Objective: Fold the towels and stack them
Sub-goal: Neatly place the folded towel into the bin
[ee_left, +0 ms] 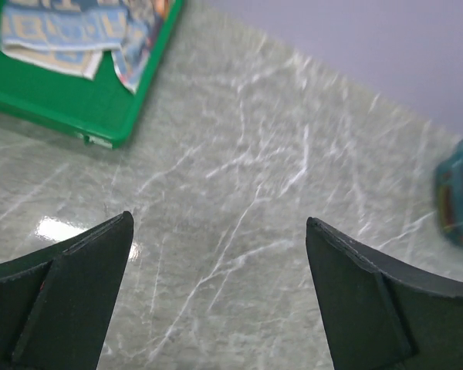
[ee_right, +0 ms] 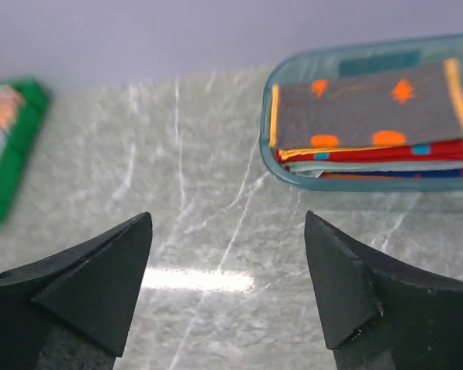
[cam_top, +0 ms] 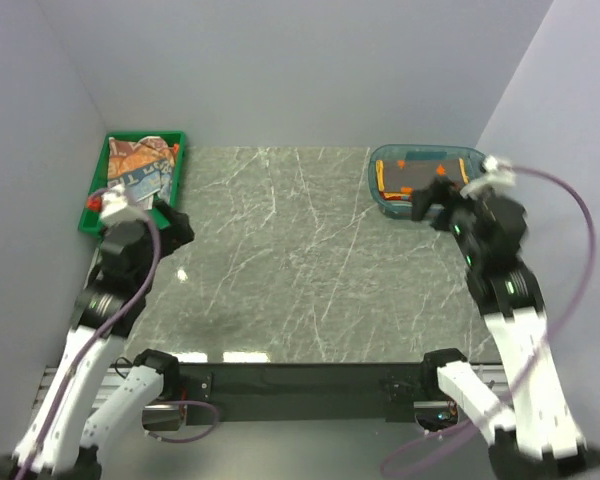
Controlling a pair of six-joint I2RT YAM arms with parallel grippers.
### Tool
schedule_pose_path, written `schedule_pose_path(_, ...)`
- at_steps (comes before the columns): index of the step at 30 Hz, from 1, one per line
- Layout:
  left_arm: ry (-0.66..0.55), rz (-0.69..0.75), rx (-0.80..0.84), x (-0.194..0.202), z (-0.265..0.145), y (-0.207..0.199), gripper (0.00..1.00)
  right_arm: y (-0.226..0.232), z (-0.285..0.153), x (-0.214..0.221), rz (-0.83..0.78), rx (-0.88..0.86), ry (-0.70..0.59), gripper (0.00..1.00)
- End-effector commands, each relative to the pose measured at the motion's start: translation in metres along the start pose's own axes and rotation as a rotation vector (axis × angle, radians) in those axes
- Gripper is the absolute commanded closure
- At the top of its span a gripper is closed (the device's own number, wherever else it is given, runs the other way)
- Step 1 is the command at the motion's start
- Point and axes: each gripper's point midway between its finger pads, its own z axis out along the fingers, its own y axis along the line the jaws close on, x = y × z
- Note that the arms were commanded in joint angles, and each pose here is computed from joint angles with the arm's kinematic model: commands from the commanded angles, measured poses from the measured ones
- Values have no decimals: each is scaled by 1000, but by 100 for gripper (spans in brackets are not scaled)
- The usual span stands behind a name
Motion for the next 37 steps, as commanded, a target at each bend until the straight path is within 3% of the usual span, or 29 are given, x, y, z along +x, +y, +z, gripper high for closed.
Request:
schedule_pose_path(1,-146,-86,-23,-30,-37,18,1,-28,-49,7,104,135,-105,6)
schedule_pose_path(6,-290,-168,10,-46,-80,37,1,-38,-98,23,172,106,-275,1)
schedule_pose_path(13,-332,-210,30,-20,-91,57,1,-51,-133,52,144,73,-419,1)
schedule_pose_path(17,-371,-232,67,-24,-98,56,1,-53,-143,53,134,53,-484,1)
schedule_pose_path(37,-375,-200,6,-22,-88,64,0,-49,-143,51,128,32,-488,0)
